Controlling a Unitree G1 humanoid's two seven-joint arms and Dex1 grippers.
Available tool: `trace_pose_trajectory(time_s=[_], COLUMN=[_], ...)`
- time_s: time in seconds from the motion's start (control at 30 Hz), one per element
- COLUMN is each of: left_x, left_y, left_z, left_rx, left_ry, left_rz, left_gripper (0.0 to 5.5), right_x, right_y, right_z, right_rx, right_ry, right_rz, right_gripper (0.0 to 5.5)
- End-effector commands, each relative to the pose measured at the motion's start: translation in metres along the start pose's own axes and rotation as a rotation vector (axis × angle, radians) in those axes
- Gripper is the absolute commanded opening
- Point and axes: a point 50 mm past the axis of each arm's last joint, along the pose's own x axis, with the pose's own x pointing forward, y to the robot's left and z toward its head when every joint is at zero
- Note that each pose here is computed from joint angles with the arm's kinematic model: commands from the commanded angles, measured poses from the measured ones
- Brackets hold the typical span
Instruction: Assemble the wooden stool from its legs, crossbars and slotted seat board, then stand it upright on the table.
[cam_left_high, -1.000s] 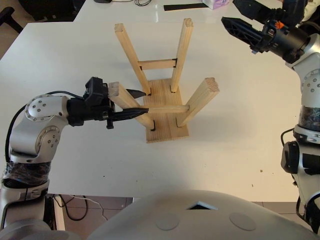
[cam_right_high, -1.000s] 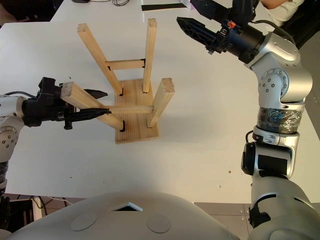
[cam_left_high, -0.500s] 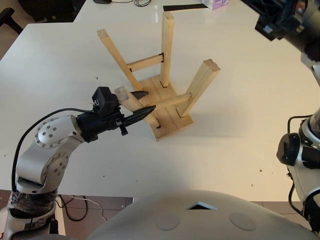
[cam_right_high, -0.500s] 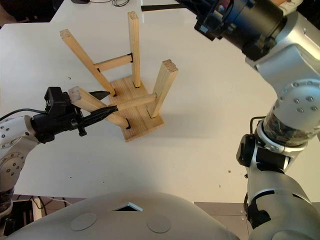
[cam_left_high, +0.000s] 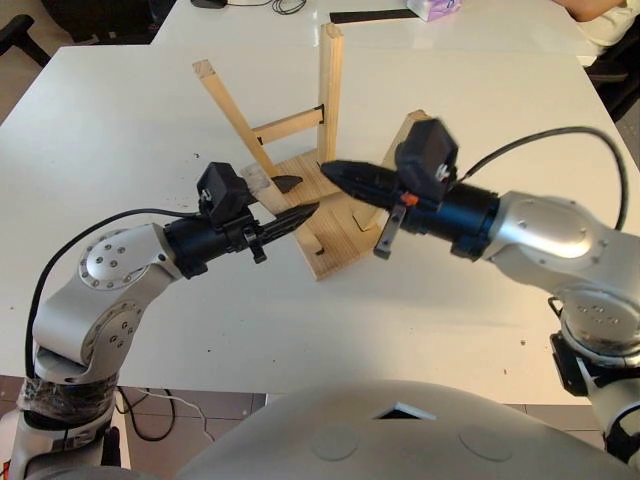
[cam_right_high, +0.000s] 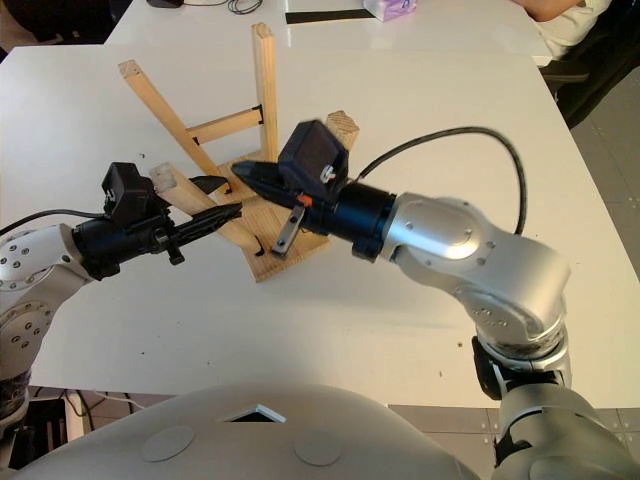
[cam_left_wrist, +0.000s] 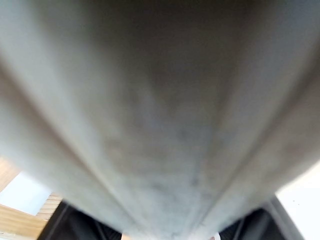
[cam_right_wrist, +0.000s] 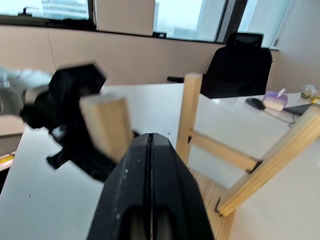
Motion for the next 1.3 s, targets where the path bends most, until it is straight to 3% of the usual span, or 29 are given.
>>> trace_pose_trajectory(time_s=[0.03,0.27,0.67,0.73,0.9,1.13,1.3], left_x=[0.002,0.001,0.002,0.000,-0.005,-0.009,-0.009], left_y=[-0.002,-0.009,-0.014,-0.013,-0.013,-0.014,-0.015], left_z=[-0.015,-0.020,-0.019,-0.019,-0.024,-0.031,-0.033], left_rx=[-0.074,-0.098,-0.104,-0.104,-0.120,-0.140,-0.139], left_ry=[0.100,0.101,0.112,0.115,0.108,0.099,0.101], left_rz=[0.010,0.006,-0.037,-0.035,-0.020,-0.006,-0.004], left_gripper=[2.04,2.04,2.04,2.04,2.04,2.04,2.04], right_x=[0.002,0.006,0.016,0.016,0.020,0.014,0.016], right_y=[0.004,-0.009,0.001,0.000,-0.014,0.000,-0.002], right_z=[-0.011,-0.027,-0.057,-0.054,-0.015,-0.072,-0.058], right_rx=[-0.030,-0.076,-0.102,-0.109,-0.065,-0.099,-0.102], right_ry=[0.036,0.076,0.193,0.180,-0.077,0.243,0.170], right_rz=[-0.027,-0.162,-0.120,-0.127,-0.223,-0.163,-0.180], right_gripper=[0.00,0.00,0.00,0.00,0.00,0.00,0.00])
